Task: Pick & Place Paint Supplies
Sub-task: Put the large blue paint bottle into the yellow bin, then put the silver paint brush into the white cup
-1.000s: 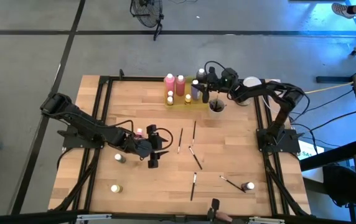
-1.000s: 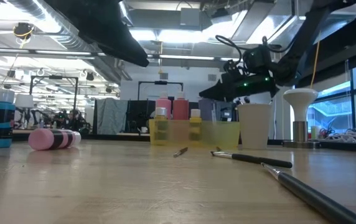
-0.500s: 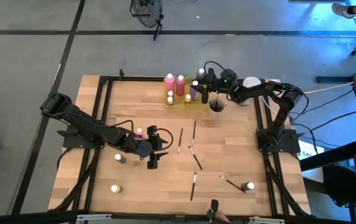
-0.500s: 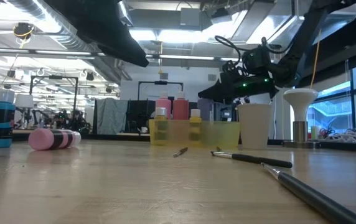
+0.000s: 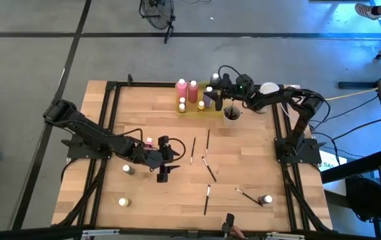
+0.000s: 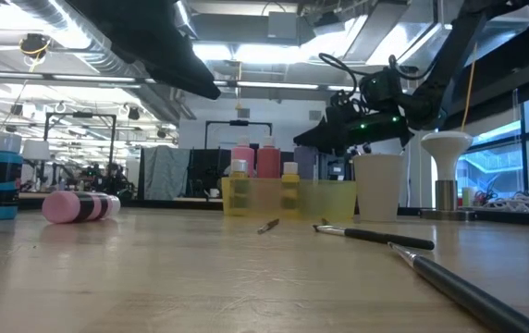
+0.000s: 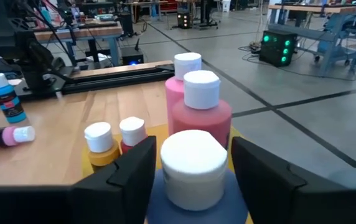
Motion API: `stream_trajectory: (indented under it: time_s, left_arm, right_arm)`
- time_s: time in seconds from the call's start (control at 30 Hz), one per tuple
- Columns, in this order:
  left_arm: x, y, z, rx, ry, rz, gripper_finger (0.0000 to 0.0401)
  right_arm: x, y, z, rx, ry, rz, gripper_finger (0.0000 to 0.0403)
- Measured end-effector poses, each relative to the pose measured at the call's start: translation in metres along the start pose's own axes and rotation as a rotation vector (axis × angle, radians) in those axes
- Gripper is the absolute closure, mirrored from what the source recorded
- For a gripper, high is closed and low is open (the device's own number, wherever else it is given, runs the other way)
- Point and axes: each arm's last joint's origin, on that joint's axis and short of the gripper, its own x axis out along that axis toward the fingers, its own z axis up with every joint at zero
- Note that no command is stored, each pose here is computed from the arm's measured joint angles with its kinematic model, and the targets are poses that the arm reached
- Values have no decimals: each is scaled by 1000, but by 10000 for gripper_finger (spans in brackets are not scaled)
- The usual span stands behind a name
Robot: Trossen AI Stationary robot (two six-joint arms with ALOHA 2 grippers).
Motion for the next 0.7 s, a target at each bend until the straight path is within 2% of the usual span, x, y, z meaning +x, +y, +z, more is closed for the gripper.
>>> stream_trajectory:
  time_s: [0.37, 0.7]
  left_arm:
    - [0, 0, 0, -45, -2, 0, 188]
    - [2, 7, 1, -267, -2, 28, 188]
  right_arm:
    - [-9, 4, 27, -24, -80, -1, 162]
    - [-17, 24, 53, -47, -115, 52, 162]
